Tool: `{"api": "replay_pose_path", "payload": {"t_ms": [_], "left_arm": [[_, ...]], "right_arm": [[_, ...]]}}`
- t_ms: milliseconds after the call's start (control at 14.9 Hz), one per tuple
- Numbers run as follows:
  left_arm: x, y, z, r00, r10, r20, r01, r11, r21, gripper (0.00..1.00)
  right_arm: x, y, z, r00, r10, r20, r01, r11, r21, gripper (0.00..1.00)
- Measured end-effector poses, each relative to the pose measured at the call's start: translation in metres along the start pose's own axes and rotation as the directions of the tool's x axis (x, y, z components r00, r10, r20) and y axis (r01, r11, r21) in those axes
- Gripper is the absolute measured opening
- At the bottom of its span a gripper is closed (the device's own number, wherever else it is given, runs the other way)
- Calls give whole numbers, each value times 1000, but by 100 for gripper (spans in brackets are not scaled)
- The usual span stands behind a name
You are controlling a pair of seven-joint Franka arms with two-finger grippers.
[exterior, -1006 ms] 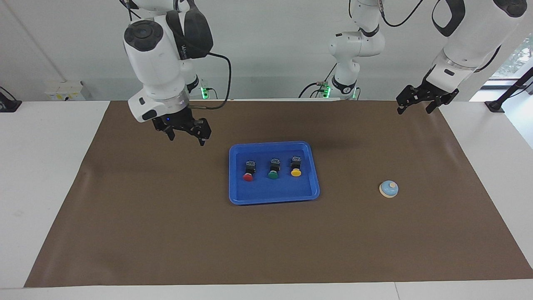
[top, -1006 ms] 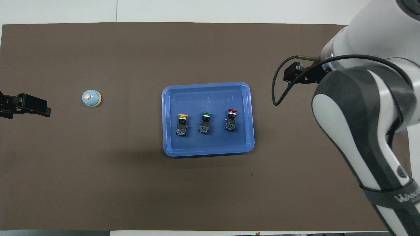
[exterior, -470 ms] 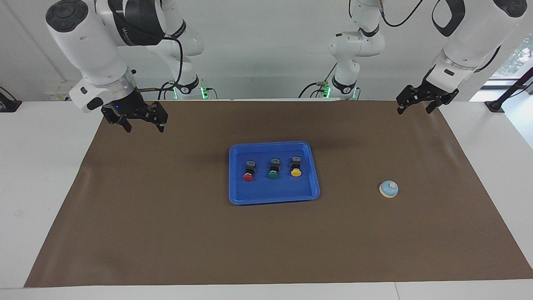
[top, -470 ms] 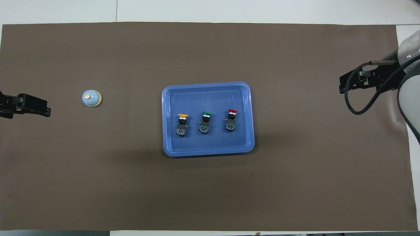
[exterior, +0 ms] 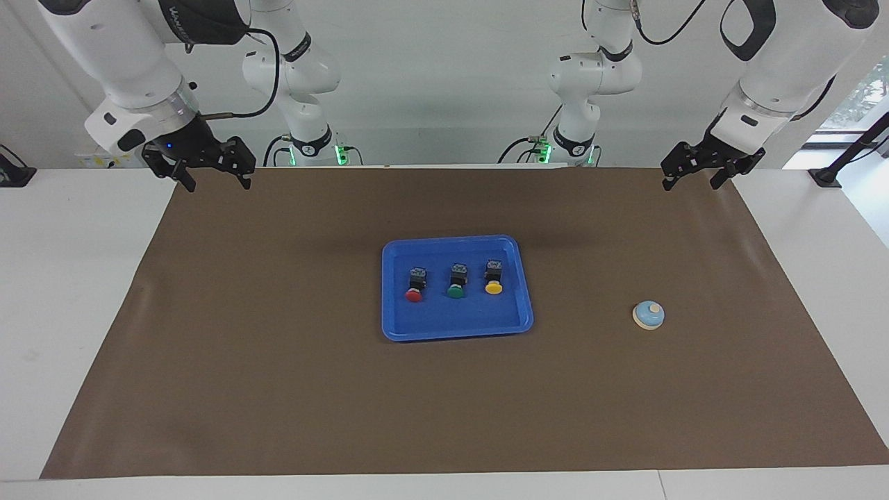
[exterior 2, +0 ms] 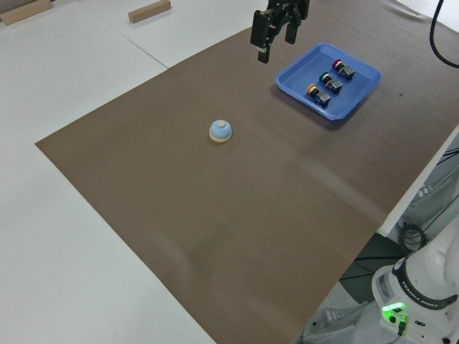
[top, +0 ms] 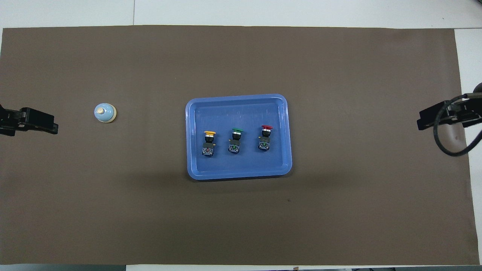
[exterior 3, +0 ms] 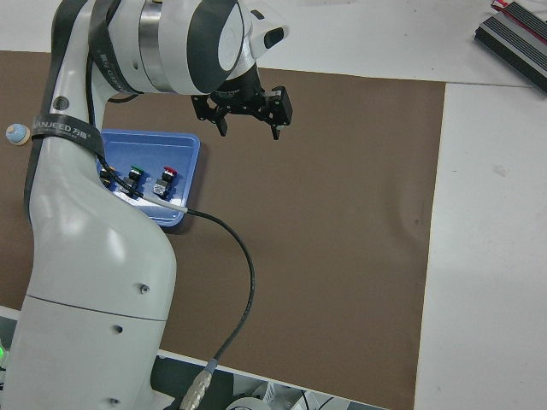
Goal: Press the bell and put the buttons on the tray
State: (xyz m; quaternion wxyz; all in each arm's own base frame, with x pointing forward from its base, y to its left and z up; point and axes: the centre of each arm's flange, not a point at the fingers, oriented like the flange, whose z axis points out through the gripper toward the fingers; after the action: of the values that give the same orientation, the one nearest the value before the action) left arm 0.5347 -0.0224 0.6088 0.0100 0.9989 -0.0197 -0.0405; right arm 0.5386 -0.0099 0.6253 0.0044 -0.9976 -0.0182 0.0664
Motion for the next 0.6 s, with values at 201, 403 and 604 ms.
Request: {"api": "replay_pose_path", "payload": {"t_ms": [201,403,604], "left_arm": [[0,0,0,1000,0,0,0,1000,0,100],[0,0,0,1000,0,0,0,1000,0,100],[0,0,0,1000,0,0,0,1000,0,100]], "right_arm": [[-15,10,8,1000,0,18,0,1000,3,100],[-13,11,11,1000,1,1,-1,1000,2,100],[-7,11,8,999,1,-52,-1,1000,-4,100]]}}
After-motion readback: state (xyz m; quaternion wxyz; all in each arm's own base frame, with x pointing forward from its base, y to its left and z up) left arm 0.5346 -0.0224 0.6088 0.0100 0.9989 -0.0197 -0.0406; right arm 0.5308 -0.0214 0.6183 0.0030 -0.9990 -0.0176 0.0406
